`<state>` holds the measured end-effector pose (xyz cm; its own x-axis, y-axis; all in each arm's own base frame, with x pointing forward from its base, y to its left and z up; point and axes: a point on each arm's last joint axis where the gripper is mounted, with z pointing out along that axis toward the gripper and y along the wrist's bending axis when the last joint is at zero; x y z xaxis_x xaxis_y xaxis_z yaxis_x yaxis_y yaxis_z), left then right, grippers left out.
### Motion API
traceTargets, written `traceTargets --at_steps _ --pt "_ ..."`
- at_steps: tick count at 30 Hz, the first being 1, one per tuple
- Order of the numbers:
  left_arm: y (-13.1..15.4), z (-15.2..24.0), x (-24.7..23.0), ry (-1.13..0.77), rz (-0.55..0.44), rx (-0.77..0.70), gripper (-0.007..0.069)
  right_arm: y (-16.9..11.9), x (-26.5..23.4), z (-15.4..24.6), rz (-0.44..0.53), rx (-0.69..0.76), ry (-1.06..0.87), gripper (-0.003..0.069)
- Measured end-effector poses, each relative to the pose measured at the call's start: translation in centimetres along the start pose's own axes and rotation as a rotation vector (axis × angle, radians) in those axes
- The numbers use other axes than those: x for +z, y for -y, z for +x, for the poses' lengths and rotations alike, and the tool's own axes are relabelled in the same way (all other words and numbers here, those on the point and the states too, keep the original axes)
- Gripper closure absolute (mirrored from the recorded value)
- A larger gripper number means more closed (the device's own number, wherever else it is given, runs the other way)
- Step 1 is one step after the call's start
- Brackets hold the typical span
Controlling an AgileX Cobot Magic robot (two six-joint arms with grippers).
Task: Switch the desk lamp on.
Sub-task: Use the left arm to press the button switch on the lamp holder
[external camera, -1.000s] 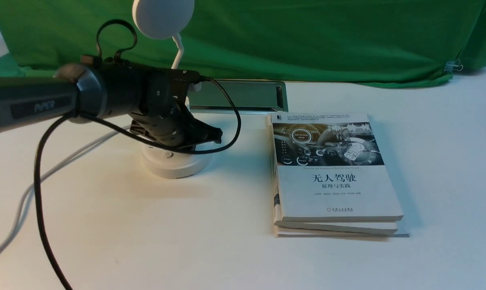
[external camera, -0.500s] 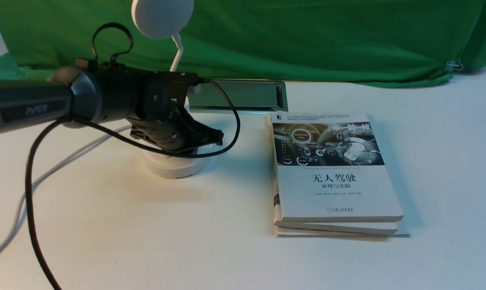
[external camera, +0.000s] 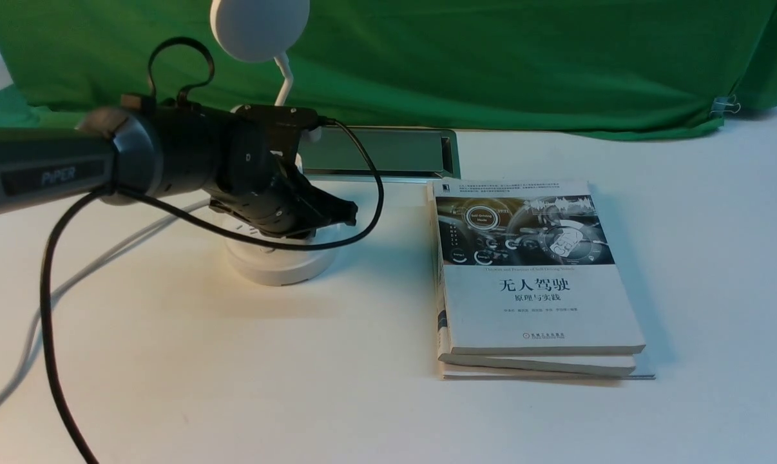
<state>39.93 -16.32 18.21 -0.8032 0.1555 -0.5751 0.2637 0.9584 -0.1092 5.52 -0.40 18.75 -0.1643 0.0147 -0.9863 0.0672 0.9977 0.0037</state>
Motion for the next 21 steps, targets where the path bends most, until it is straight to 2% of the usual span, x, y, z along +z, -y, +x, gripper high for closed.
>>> traceTargets --at_steps 21 --pt "-0.1 0.0 1.2 0.018 -0.009 0.024 0.0604 0.0 0.0 0.0 0.0 0.0 -0.001 0.0418"
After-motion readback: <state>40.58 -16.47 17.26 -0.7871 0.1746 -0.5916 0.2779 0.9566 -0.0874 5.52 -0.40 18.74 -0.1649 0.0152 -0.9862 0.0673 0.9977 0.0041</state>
